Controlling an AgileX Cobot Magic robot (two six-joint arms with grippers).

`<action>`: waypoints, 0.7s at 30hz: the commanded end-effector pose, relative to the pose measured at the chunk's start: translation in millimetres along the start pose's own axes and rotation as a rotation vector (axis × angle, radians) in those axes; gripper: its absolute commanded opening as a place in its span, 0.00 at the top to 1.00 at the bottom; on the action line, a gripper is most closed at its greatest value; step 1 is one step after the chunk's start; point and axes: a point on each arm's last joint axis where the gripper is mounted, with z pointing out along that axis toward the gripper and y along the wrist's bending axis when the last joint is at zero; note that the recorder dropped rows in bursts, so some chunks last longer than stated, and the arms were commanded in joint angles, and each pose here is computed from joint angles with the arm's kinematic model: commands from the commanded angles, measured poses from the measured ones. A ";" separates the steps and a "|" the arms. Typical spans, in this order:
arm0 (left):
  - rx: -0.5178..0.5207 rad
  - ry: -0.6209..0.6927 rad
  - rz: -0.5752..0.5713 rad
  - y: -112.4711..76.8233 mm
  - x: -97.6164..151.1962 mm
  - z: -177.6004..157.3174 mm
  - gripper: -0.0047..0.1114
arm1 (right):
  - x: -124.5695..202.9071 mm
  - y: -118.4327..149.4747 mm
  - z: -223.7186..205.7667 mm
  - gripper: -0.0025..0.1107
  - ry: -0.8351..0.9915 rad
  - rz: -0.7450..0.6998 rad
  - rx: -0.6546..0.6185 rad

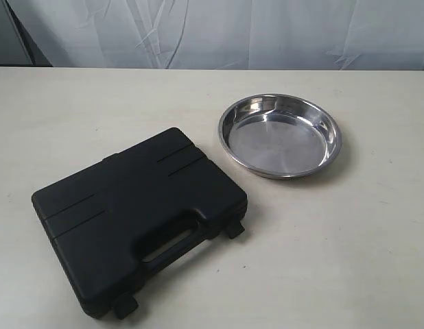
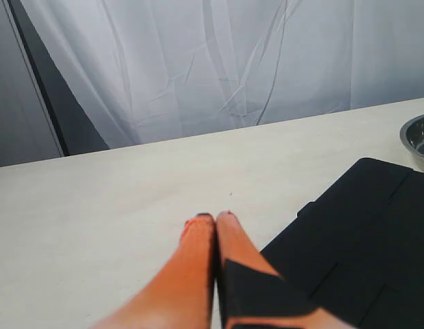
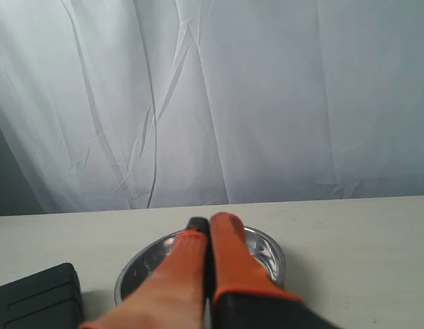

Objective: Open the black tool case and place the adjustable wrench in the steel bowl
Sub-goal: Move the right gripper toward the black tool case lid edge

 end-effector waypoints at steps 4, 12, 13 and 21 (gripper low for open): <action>0.001 -0.003 -0.003 0.0 -0.9 0.1 0.96 | -0.2 -0.5 -0.5 0.98 -0.009 0.001 0.005; 0.001 -0.003 -0.003 0.0 -0.9 0.1 0.96 | -5.6 -11.5 -1.5 0.98 -0.109 0.676 0.099; 0.001 -0.003 -0.003 0.0 -0.9 0.1 0.96 | -4.8 -10.6 -1.3 0.98 -0.101 0.745 0.090; 0.001 -0.003 -0.003 0.0 -0.9 0.1 0.96 | -62.9 30.7 -14.9 0.98 -0.077 0.602 -0.280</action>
